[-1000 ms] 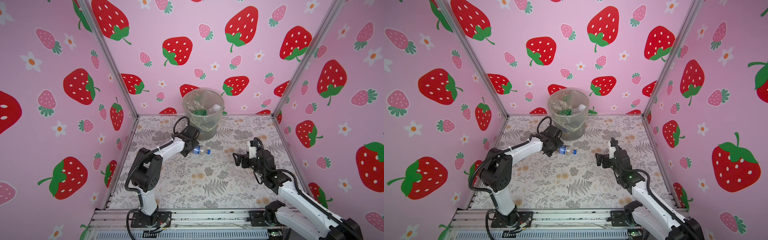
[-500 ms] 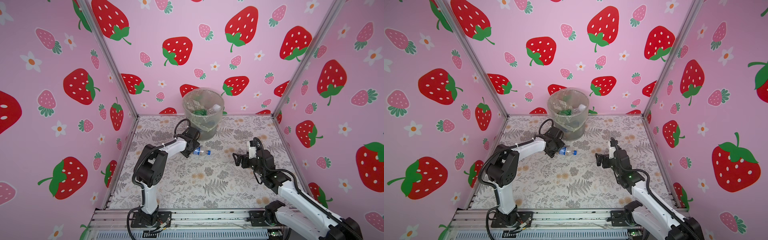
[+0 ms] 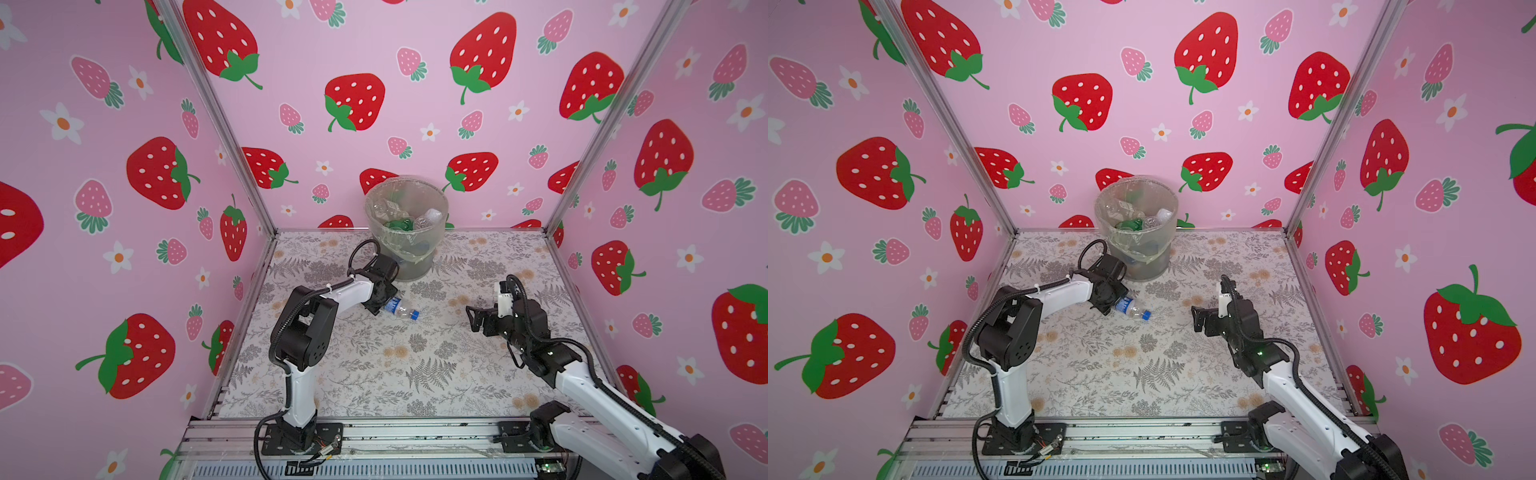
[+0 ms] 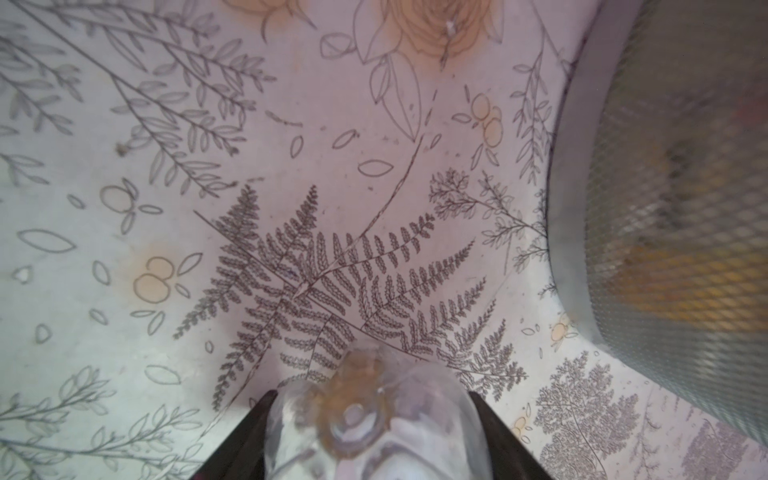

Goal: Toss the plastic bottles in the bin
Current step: 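Lift the blue-label bottle with the left gripper, tilting it upright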

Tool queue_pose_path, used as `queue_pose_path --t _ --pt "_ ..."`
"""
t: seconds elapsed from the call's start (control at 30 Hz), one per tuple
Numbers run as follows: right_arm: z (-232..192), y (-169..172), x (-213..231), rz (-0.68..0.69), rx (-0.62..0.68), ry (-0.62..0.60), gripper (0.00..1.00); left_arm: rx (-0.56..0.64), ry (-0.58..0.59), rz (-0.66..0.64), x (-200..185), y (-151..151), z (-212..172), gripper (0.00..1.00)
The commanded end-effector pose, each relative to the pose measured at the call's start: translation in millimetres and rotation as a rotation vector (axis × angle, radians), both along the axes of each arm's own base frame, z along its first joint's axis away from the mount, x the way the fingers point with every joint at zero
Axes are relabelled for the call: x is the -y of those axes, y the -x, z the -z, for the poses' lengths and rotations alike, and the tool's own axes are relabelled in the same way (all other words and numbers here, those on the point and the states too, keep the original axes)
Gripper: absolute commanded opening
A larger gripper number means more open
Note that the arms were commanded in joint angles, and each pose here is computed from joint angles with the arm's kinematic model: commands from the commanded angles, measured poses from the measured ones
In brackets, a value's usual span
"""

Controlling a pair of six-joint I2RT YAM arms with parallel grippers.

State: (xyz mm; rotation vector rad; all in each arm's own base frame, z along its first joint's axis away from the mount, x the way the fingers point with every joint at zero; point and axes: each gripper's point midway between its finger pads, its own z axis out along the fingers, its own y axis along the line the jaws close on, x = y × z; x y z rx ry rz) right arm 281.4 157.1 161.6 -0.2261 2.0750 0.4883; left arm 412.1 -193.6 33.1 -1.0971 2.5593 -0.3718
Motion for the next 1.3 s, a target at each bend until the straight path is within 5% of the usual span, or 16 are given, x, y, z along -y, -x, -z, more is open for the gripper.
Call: queue_pose_path --t 0.0,0.6,1.27 --pt "-0.8 -1.5 1.2 0.006 0.009 0.012 0.99 0.017 -0.006 0.002 -7.3 2.2 -8.7 0.66" --pt "9.6 -2.1 -1.8 0.002 -0.032 0.011 0.99 0.124 0.053 0.213 -9.7 14.4 -42.3 0.60" --pt "20.3 -8.9 -7.4 0.016 -0.081 -0.011 0.99 0.372 0.016 0.363 -58.2 28.6 -141.9 0.61"
